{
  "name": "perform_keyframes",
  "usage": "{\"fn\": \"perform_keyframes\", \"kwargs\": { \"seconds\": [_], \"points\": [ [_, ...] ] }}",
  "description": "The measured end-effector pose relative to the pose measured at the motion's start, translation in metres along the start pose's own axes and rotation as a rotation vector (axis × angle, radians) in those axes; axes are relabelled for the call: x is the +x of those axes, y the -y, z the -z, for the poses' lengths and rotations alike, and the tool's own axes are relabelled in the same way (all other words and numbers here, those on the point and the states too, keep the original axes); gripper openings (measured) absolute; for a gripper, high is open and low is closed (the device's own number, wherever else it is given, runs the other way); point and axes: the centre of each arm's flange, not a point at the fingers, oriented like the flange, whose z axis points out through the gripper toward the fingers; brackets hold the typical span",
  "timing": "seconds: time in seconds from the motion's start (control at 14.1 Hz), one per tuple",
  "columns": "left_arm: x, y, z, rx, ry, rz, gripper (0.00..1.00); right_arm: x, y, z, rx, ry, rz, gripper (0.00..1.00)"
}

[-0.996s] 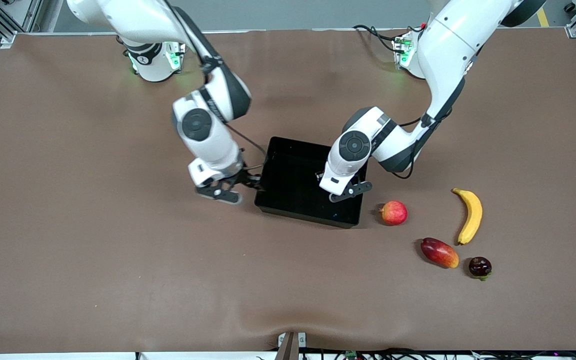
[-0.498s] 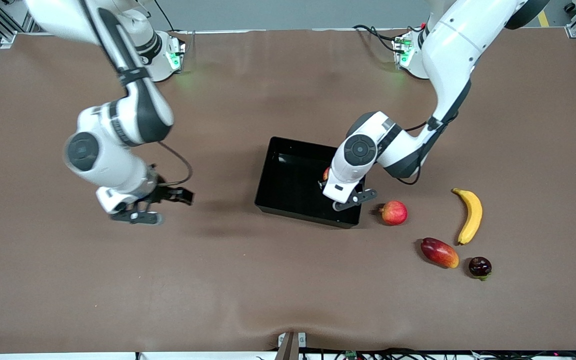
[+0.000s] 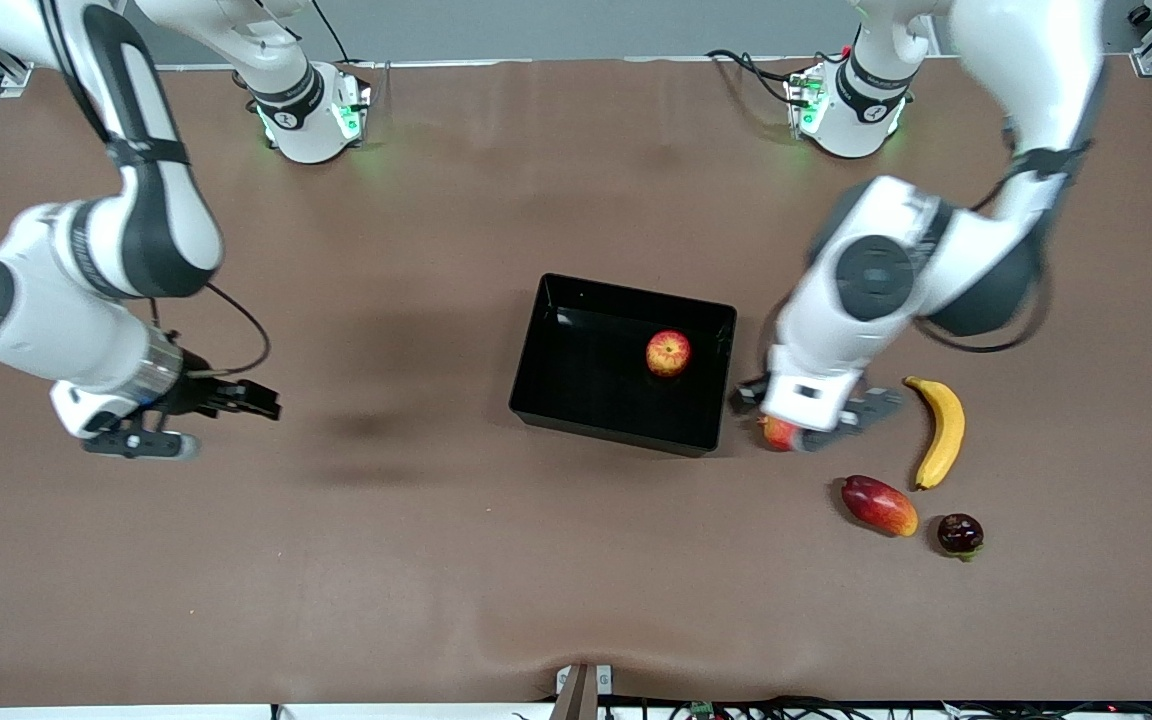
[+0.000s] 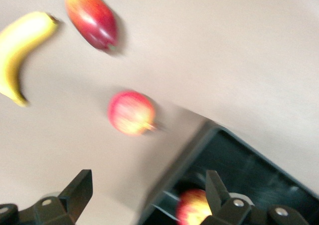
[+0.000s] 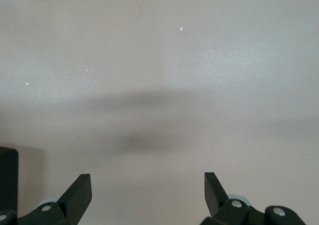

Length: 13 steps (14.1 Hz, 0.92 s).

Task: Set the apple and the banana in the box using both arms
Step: 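Move the left gripper to the banana while the right gripper returns to rest, then grasp the yellow banana with the left gripper and lift it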

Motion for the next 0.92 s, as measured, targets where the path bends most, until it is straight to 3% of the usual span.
{"fn": "perform_keyframes", "kwargs": {
  "seconds": [0.21, 0.36, 0.57, 0.71, 0.92],
  "points": [
    [0.064, 0.103, -0.037, 0.034, 0.062, -0.102, 1.0, -0.009, -0.01, 0.043, 0.009, 0.032, 0.003, 1.0],
    [0.094, 0.17, -0.076, 0.014, 0.081, -0.148, 1.0, -0.013, -0.02, 0.069, 0.014, 0.054, 0.021, 1.0],
    [0.102, 0.233, -0.138, 0.006, 0.062, -0.223, 1.0, -0.02, -0.055, 0.101, 0.022, 0.107, -0.006, 1.0],
    [0.103, 0.262, -0.171, 0.035, 0.048, -0.266, 1.0, -0.026, -0.077, 0.126, 0.019, 0.101, -0.025, 1.0],
    [0.11, 0.296, -0.21, 0.003, 0.04, -0.294, 1.0, -0.049, -0.077, 0.17, -0.05, 0.08, 0.001, 1.0]
  ]
}}
